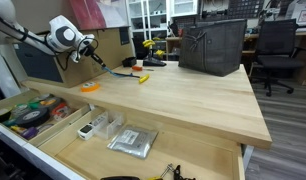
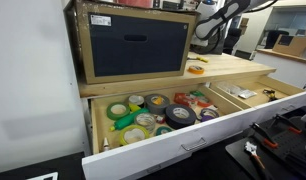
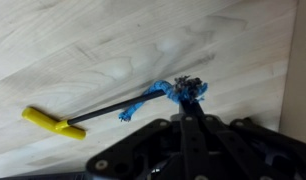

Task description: Remove the orange tape from the drawer

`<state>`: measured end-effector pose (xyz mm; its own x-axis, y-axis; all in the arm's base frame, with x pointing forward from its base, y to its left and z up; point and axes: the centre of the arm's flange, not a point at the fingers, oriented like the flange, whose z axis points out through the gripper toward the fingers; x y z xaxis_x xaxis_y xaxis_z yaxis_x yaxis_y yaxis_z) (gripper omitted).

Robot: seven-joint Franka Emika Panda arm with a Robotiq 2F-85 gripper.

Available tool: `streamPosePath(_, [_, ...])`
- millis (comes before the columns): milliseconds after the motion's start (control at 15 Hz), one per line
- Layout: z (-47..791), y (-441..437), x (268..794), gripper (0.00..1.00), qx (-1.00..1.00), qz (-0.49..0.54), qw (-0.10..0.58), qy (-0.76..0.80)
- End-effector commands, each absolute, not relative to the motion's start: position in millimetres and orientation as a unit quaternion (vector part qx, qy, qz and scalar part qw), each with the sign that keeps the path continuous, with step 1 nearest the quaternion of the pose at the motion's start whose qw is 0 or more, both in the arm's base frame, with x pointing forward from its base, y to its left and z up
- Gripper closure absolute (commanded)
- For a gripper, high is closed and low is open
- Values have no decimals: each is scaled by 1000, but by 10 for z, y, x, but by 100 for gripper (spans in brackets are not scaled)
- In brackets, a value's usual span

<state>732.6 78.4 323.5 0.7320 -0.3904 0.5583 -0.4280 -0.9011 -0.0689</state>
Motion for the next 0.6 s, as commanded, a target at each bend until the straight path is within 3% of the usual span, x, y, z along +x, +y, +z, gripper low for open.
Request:
streamPosePath(0, [3548, 1121, 7121, 100, 920, 329, 14, -213])
streamPosePath(533, [4106, 1156, 6747, 100, 892, 415, -6, -177])
